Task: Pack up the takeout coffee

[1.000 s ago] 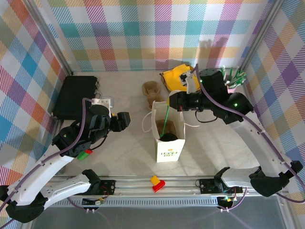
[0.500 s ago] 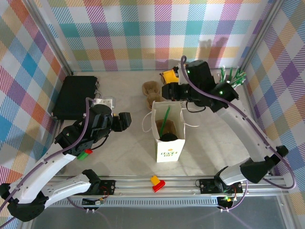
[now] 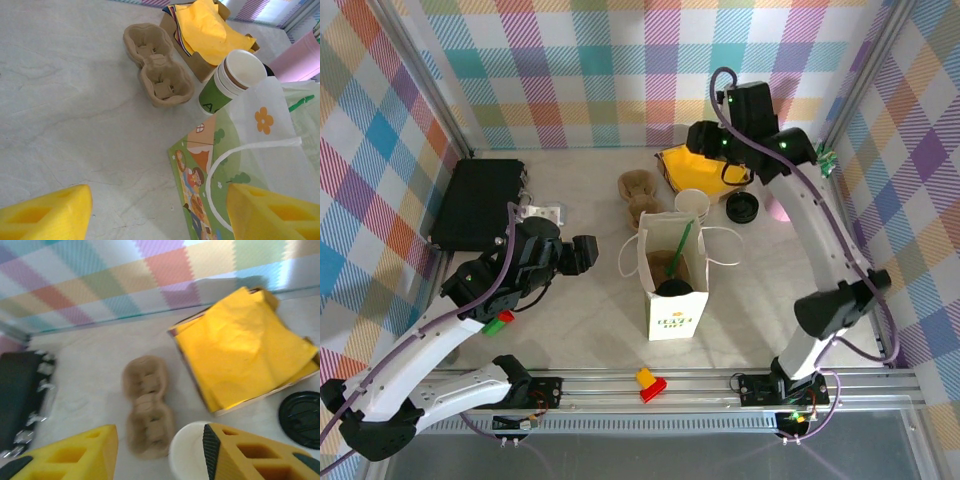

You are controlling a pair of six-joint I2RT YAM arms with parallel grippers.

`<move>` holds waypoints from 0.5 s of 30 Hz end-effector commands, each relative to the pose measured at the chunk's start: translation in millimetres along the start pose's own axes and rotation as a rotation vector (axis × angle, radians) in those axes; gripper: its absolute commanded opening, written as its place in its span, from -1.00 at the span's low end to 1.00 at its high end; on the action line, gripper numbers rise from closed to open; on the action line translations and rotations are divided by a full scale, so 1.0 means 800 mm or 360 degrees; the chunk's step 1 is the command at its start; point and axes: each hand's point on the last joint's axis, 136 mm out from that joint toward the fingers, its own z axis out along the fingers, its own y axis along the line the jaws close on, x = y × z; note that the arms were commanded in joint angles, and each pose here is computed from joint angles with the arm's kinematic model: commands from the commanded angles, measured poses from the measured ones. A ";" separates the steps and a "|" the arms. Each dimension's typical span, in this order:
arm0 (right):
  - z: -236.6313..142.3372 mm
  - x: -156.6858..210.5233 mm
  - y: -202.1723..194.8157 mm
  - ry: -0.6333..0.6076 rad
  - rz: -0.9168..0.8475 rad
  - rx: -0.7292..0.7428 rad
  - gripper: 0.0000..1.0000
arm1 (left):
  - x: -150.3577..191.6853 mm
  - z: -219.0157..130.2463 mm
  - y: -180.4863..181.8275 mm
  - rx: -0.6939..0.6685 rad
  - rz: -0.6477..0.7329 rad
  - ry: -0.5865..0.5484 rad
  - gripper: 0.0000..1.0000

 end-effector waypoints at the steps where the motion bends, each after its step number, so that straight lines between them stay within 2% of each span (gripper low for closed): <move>1: 0.038 -0.026 -0.029 -0.0070 -0.0031 0.0143 0.04 | -0.001 0.004 0.007 -0.0051 0.0033 -0.0004 0.43; 7: 0.117 -0.035 -0.070 -0.0031 -0.0024 0.0251 0.07 | 0.000 0.010 0.005 -0.0054 0.0039 0.0004 0.43; 15: 0.195 -0.021 -0.118 0.0051 0.0020 0.0285 0.11 | -0.004 0.015 0.000 -0.0036 0.0054 -0.0010 0.43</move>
